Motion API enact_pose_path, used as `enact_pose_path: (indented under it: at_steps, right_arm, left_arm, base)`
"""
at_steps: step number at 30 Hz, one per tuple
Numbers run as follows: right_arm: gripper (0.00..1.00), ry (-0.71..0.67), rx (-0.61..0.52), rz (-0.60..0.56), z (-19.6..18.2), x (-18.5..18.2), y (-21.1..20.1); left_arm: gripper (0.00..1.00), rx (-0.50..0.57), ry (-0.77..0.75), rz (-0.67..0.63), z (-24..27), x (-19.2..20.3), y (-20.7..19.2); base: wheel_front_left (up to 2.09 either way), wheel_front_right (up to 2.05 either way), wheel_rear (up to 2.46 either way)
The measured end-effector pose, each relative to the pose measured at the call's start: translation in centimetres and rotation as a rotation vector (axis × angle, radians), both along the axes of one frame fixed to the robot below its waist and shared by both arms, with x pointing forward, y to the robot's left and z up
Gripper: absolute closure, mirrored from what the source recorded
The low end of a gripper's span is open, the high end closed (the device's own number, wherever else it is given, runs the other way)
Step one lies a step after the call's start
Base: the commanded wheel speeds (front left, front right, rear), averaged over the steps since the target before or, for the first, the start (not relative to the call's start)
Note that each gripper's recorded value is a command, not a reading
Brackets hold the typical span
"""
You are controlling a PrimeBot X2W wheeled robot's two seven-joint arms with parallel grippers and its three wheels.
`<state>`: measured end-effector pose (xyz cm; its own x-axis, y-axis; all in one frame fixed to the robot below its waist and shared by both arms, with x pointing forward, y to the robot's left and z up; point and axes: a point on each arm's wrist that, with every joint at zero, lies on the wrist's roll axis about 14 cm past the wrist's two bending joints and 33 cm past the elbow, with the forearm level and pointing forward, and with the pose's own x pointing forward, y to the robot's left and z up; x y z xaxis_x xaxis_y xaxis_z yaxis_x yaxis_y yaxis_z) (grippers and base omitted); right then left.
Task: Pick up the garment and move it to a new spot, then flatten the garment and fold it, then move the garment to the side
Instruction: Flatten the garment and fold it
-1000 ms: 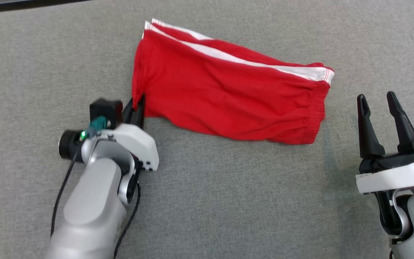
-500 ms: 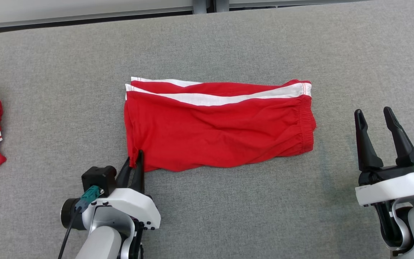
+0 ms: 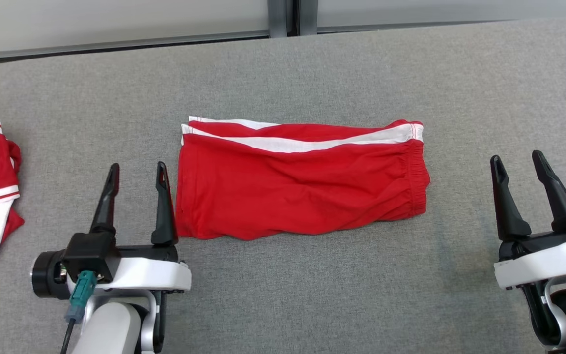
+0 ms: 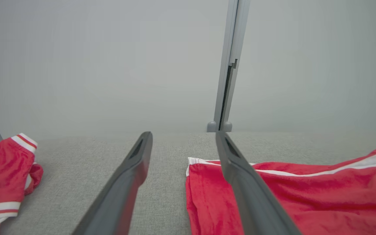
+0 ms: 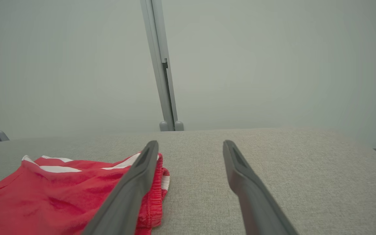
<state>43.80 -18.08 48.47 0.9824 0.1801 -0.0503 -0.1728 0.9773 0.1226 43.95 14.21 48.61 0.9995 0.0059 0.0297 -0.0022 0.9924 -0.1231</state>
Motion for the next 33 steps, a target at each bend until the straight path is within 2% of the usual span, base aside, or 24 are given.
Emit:
enact_pose_path:
  at_steps: [4,9,24,33]
  right_arm:
    - [0.00,-0.013,-0.019,0.011,0.8,-0.4,0.3]
    - [0.00,-0.004,-0.025,0.016,1.0,-1.2,0.4]
    - [0.00,-0.005,-0.022,0.014,1.2,-1.5,0.6]
    - [0.00,0.103,-0.021,0.088,-2.0,-0.1,2.9]
  left_arm:
    - [0.00,0.056,-0.037,0.001,1.2,-0.2,0.8]
    - [0.00,0.086,-0.007,-0.003,0.5,-0.7,1.3]
    - [0.00,0.084,0.019,-0.007,0.0,-1.1,1.3]
    - [0.00,0.074,0.037,-0.016,-0.6,-0.5,0.9]
  base:
    - [0.00,0.00,0.00]
    - [0.00,0.00,0.00]
    - [0.00,0.00,0.00]
    - [0.00,0.00,0.00]
